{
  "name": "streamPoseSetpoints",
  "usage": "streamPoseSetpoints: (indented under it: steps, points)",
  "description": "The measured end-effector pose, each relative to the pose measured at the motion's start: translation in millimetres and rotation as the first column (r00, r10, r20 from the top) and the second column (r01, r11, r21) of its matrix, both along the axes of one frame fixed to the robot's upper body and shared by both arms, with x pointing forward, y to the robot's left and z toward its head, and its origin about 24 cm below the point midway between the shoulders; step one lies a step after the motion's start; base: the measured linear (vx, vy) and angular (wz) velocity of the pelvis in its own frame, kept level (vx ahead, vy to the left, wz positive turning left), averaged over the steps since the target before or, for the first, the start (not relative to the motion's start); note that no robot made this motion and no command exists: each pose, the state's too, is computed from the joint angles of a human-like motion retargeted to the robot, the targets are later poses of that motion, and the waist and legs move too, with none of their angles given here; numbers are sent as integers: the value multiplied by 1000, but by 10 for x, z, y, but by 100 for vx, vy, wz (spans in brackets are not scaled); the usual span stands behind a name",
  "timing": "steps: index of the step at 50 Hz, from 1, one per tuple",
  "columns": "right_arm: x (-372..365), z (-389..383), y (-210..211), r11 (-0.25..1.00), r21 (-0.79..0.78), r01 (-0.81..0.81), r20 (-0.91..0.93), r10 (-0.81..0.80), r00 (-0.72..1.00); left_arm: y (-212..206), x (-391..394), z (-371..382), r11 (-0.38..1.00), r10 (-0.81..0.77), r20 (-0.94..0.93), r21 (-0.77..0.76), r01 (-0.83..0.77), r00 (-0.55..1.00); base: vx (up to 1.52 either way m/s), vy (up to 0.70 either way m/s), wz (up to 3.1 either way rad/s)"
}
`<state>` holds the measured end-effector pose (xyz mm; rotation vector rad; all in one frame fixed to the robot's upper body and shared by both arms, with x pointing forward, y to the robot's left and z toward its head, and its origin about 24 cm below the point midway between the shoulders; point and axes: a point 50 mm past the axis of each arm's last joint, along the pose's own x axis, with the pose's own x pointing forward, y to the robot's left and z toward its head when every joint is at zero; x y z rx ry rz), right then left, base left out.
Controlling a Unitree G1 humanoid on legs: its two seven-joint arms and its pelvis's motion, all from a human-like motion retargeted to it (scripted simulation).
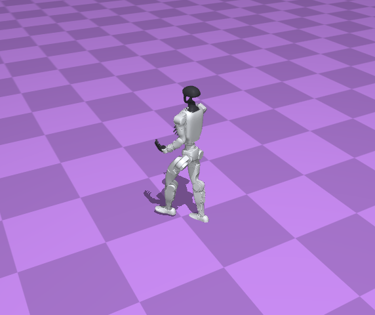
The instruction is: Walk run
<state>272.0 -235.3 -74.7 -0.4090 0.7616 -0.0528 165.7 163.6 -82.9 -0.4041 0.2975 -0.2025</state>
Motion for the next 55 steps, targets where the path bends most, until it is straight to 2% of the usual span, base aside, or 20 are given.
streamPoseSetpoints:
  steps: [4, 7, 10, 13, 18, 22, 28, 32, 35, 40, 43, 46, 48, 51, 55]
  points:
    - [278, 310, -95, 996, -86, -8, 144, 20, 989, -44, 82, 66, 1000, -5, 45, -12, 6, 999, 120, -29, -26]
    - [179, 230, -141, 994, -105, 39, 134, -24, 991, -58, 91, 89, 1000, -4, 65, -29, 6, 998, 128, -21, -51]
    - [-191, -104, -131, 996, -63, 63, -9, -64, 998, -66, 60, 86, 999, -7, 69, -33, 9, 998, 155, -12, -80]
    - [-887, -583, 29, 999, 27, 38, -282, -29, 959, 5, 20, 73, 1000, 13, 60, -22, -12, 998, 126, -12, 60]
    - [-2328, -996, 290, 976, 159, 152, -704, 5, 710, 47, 197, 127, 1000, 9, 74, 4, -9, 997, 108, -17, 18]
    - [-3529, -931, 548, 921, 243, 304, -898, 95, 430, 40, 335, 217, 999, 3, 115, 52, -9, 993, 94, -21, 131]
    - [-4789, -440, 954, 781, 322, 535, -947, 277, 165, 85, 416, 330, 996, -39, 183, 80, 25, 982, 97, -40, 136]
    - [-5185, -167, 1153, 727, 314, 610, -940, 328, 92, 118, 343, 282, 997, -31, 168, 71, 20, 985, 87, -52, 17]
    - [-5289, -89, 1190, 719, 266, 642, -952, 300, 60, 75, 222, 173, 999, -7, 116, 46, 2, 993, 103, -62, 12]
    - [-5005, -311, 1050, 709, 205, 675, -979, 159, 131, -37, -91, -34, 1000, 16, 1, -1, -16, 1000, 125, -81, 48]
    - [-4387, -660, 823, 741, 218, 635, -957, 37, 286, -122, -166, -84, 999, 20, -34, -25, -21, 999, 91, -58, -82]
    - [-3426, -946, 472, 823, 211, 527, -866, -92, 491, -162, -126, -82, 998, 36, -34, -59, -38, 999, 88, -55, -49]
    - [-2666, -1011, 283, 881, 190, 432, -742, -159, 652, -151, -93, -76, 996, 48, -32, -68, -50, 998, 92, -50, -24]
    - [-1559, -845, 73, 950, 149, 275, -468, -177, 865, -89, -66, -45, 996, 67, -15, -50, -67, 998, 101, -51, -139]
    - [-384, -276, -44, 986, 99, 136, -94, -127, 987, 24, -20, 18, 999, 36, 25, 0, -36, 999, 86, -39, -141]
